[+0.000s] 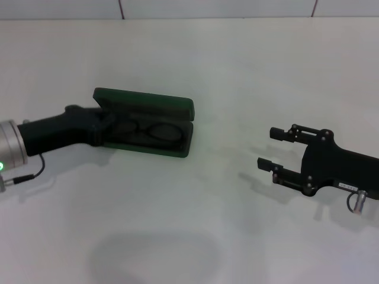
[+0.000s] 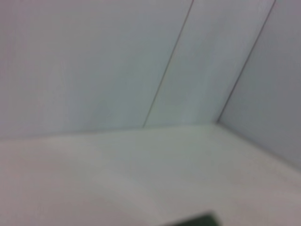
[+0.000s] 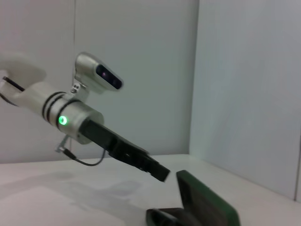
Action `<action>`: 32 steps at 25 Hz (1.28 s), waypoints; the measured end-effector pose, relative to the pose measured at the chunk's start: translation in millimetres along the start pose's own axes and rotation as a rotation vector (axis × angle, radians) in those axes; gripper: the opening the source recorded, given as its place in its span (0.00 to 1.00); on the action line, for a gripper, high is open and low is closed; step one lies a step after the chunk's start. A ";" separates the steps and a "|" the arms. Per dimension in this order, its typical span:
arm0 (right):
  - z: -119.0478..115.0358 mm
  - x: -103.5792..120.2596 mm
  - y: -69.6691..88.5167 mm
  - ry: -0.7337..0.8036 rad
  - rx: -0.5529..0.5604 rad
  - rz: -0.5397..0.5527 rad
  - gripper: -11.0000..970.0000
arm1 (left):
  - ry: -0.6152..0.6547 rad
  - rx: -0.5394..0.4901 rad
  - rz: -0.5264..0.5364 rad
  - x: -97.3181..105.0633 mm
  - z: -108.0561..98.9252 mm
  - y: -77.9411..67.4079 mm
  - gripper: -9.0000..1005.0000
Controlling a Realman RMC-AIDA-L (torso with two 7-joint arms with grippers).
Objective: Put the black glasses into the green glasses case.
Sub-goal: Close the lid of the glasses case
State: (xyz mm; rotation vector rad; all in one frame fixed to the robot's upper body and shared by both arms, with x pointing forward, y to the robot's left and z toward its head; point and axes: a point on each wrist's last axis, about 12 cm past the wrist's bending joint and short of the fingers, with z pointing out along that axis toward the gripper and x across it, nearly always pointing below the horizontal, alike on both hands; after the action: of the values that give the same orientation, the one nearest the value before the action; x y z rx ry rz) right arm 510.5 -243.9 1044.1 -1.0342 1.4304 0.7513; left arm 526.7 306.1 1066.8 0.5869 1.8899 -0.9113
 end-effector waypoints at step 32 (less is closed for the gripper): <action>3.2 2.8 -1.1 0.019 0.020 -0.018 0.75 | 0.105 -0.320 -0.101 -77.0 99.0 6.6 0.03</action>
State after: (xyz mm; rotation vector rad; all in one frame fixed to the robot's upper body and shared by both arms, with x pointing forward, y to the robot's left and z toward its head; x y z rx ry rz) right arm 513.0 -242.0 1041.1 -1.0401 1.4404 0.7152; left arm 619.5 229.9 1103.6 0.3536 2.1212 -0.6313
